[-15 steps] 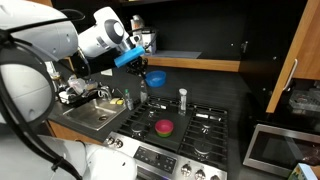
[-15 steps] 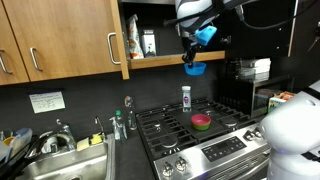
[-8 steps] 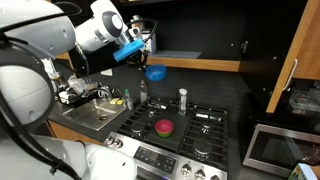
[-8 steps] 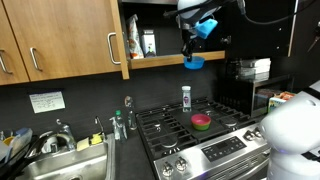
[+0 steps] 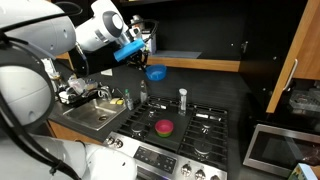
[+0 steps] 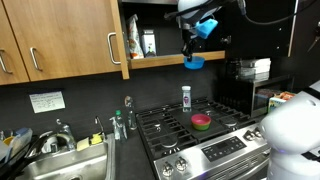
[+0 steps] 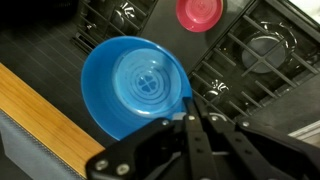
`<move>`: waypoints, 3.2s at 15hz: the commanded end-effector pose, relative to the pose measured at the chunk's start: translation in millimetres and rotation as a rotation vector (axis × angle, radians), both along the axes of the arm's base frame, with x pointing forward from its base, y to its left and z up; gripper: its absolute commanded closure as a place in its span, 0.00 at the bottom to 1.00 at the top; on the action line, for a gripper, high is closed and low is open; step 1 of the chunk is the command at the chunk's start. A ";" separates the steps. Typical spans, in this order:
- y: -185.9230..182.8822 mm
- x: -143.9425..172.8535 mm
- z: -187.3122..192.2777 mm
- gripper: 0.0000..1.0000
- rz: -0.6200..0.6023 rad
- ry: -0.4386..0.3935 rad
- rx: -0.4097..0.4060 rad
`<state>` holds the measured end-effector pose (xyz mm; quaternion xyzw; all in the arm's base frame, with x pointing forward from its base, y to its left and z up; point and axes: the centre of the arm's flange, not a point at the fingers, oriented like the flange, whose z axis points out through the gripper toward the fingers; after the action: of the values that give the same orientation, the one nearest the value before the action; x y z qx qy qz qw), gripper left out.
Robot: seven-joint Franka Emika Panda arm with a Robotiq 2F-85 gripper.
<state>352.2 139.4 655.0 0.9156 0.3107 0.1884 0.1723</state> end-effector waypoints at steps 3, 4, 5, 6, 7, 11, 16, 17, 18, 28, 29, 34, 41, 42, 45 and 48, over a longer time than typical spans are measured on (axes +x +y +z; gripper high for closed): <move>-17.2 3.8 57.1 0.99 0.126 -0.077 -0.027; -18.5 4.4 69.8 0.99 0.154 -0.094 -0.040; -17.9 5.3 84.2 0.99 0.181 -0.109 -0.057; -17.9 4.9 97.8 0.99 0.221 -0.118 -0.070; -17.5 5.1 108.2 0.99 0.255 -0.129 -0.082; -10.1 20.5 144.8 0.99 0.391 -0.140 -0.126; -14.9 63.5 164.3 0.99 0.403 -0.107 -0.148; -18.1 73.0 163.7 0.99 0.397 -0.089 -0.144; -21.1 83.3 161.5 0.99 0.382 -0.070 -0.138; -41.8 161.3 142.4 0.99 0.313 -0.003 -0.014; -42.7 165.6 141.8 0.99 0.308 0.002 -0.004; -48.7 183.7 131.5 0.99 0.278 0.032 0.015; -48.1 202.6 115.8 0.99 0.266 0.032 0.040; -47.5 204.1 115.0 0.99 0.266 0.037 0.044; -46.9 207.0 111.4 0.99 0.263 0.040 0.048; -46.4 210.7 102.0 0.99 0.263 0.053 0.044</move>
<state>554.8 93.6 756.2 0.8732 0.4316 0.1901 0.1226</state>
